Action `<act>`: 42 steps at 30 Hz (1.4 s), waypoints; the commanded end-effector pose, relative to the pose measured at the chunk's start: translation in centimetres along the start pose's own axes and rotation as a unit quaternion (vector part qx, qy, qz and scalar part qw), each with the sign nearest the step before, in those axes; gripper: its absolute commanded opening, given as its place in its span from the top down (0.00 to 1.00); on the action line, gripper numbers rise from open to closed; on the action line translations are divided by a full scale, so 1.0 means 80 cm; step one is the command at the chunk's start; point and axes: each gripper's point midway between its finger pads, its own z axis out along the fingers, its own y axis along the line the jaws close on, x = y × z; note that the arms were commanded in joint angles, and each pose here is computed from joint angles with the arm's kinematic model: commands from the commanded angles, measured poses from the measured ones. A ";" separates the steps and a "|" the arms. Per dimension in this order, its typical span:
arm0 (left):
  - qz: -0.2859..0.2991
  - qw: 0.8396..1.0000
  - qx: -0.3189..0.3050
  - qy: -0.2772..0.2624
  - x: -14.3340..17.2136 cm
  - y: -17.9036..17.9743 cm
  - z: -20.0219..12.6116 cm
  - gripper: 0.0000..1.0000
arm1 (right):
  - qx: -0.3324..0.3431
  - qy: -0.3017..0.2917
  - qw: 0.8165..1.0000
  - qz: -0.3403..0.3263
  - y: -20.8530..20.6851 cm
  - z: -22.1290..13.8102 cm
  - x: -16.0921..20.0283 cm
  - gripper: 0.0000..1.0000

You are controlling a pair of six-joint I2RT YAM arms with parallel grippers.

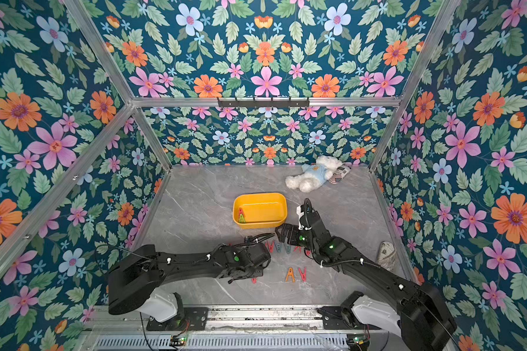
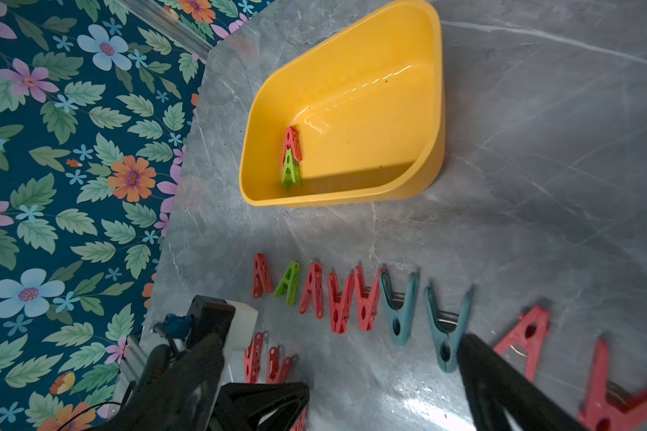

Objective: Take the clothespins out of the storage box
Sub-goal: Place the clothespin at the center of the board, then pick up the clothespin from the storage box.

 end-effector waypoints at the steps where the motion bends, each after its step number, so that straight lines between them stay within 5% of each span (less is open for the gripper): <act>1: -0.005 1.000 0.000 -0.013 -0.007 -0.001 -0.004 0.82 | -0.002 -0.005 1.000 0.005 0.003 0.002 -0.003 0.01; 13: -0.001 0.999 -0.003 -0.050 -0.045 -0.005 -0.047 0.58 | -0.005 -0.015 1.000 0.002 0.019 0.012 -0.024 0.01; 20: -0.013 0.995 0.011 -0.094 -0.110 -0.005 -0.081 0.38 | -0.004 -0.022 1.000 -0.001 0.030 0.022 -0.040 0.01; 24: -0.020 0.993 0.011 -0.116 -0.154 0.003 -0.093 0.15 | -0.004 -0.023 1.000 -0.001 0.034 0.029 -0.046 0.01; 30: -0.022 0.990 0.002 -0.137 -0.213 0.014 -0.096 0.01 | -0.003 -0.029 1.000 -0.002 0.039 0.034 -0.055 0.01; 39: -0.035 0.989 -0.015 -0.141 -0.287 0.026 -0.072 0.01 | 0.006 -0.035 0.999 -0.006 0.042 0.044 -0.065 0.01; 42: -0.040 0.990 -0.017 -0.134 -0.302 0.028 -0.057 0.09 | 0.011 -0.040 0.999 -0.007 0.041 0.046 -0.070 0.01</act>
